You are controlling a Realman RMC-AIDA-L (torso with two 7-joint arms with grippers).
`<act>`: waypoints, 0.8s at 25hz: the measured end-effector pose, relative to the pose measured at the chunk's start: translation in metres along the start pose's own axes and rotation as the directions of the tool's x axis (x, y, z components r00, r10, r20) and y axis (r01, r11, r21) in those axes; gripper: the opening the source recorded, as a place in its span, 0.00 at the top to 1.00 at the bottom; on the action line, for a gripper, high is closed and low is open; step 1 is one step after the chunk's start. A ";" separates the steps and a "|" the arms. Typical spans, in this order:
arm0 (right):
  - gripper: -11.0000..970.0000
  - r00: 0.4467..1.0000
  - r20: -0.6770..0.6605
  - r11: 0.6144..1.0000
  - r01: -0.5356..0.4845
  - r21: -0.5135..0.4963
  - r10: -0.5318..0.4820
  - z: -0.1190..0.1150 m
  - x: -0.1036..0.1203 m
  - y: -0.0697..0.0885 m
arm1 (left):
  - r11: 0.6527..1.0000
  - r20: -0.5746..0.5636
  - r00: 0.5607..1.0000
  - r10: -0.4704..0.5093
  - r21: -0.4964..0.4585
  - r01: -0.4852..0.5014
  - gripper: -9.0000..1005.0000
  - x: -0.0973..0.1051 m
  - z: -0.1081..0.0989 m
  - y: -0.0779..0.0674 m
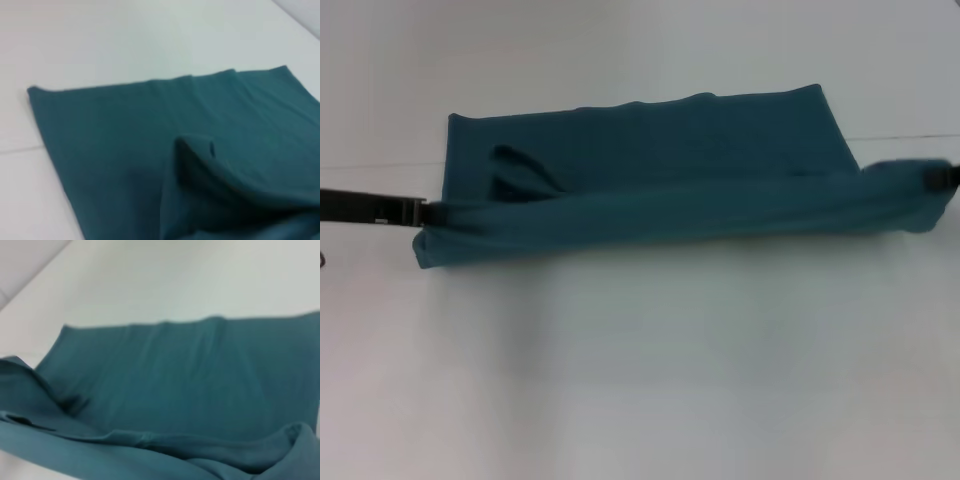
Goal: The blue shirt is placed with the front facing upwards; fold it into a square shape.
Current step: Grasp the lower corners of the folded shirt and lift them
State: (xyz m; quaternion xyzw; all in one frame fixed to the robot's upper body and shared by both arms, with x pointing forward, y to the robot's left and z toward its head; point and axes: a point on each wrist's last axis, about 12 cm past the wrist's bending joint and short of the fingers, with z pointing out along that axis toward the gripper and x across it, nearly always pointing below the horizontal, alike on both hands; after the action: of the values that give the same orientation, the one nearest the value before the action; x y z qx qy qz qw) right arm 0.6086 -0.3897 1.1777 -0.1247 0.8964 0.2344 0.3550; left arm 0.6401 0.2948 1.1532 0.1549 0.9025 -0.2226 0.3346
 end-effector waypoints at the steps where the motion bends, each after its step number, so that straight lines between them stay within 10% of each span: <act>1: 0.93 1.000 0.009 1.000 -0.002 0.007 0.002 -0.001 -0.004 0.000 | 1.000 0.004 1.000 0.002 -0.001 -0.002 0.97 -0.002 -0.001 0.000; 13: 0.93 0.999 0.047 0.998 0.017 0.058 -0.019 -0.011 -0.026 0.001 | 1.000 0.030 0.999 0.020 0.001 -0.020 0.97 -0.016 -0.009 0.000; 20: 0.93 1.000 -0.021 1.000 -0.020 0.013 0.020 -0.010 0.012 0.002 | 1.000 0.005 1.000 0.004 0.016 -0.004 0.97 0.001 -0.011 0.004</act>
State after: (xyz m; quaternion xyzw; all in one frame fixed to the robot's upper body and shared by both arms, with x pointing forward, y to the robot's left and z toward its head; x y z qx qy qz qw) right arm 0.5934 -0.3944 1.1765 -0.1158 0.9028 0.2309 0.3439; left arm 0.6348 0.3043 1.1586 0.1588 0.8995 -0.2297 0.3361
